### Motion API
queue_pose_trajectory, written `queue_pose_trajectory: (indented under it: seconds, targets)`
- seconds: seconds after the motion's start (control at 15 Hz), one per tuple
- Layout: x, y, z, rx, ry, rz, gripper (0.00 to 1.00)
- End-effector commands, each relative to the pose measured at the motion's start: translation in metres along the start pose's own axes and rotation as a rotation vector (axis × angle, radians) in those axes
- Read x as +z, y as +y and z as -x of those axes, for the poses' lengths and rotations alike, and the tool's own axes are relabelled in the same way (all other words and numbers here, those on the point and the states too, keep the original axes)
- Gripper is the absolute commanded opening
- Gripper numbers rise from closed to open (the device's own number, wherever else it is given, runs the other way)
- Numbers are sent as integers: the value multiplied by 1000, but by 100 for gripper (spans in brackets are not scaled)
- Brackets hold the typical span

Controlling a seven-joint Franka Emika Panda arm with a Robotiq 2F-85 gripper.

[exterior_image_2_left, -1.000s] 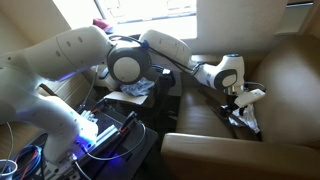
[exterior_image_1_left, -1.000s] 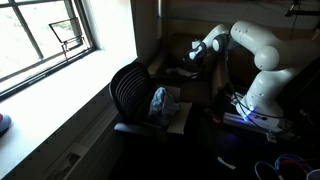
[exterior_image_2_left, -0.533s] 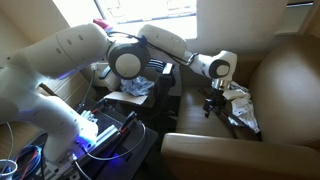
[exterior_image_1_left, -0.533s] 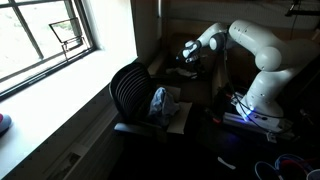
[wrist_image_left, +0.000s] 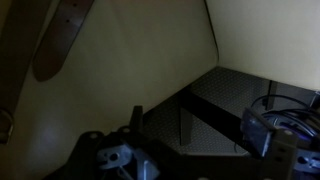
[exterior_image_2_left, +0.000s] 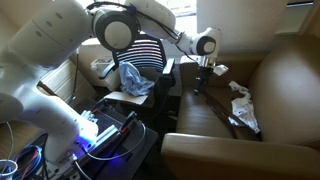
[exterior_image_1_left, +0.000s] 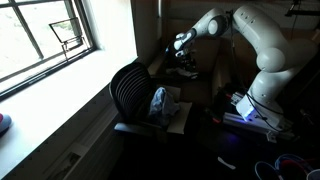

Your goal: Put the clothes on the couch on the chair

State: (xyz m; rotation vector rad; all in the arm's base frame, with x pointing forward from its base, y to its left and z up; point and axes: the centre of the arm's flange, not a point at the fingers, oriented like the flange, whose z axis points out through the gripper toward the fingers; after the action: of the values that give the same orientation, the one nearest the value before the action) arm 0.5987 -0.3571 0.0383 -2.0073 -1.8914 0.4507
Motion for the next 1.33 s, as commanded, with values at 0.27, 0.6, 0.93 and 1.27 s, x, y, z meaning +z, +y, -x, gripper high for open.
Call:
queue_pose_trajectory:
  seconds: [0.27,0.6,0.93,1.27]
  targets:
    - [-30,-39,-57,-191,25,8,100]
    - [-13,-70,-133,-455,16,-56,100]
    - [9,-43,-151,-550,26,-155,100]
    - [-67,-40,-155,-513,139,155,100]
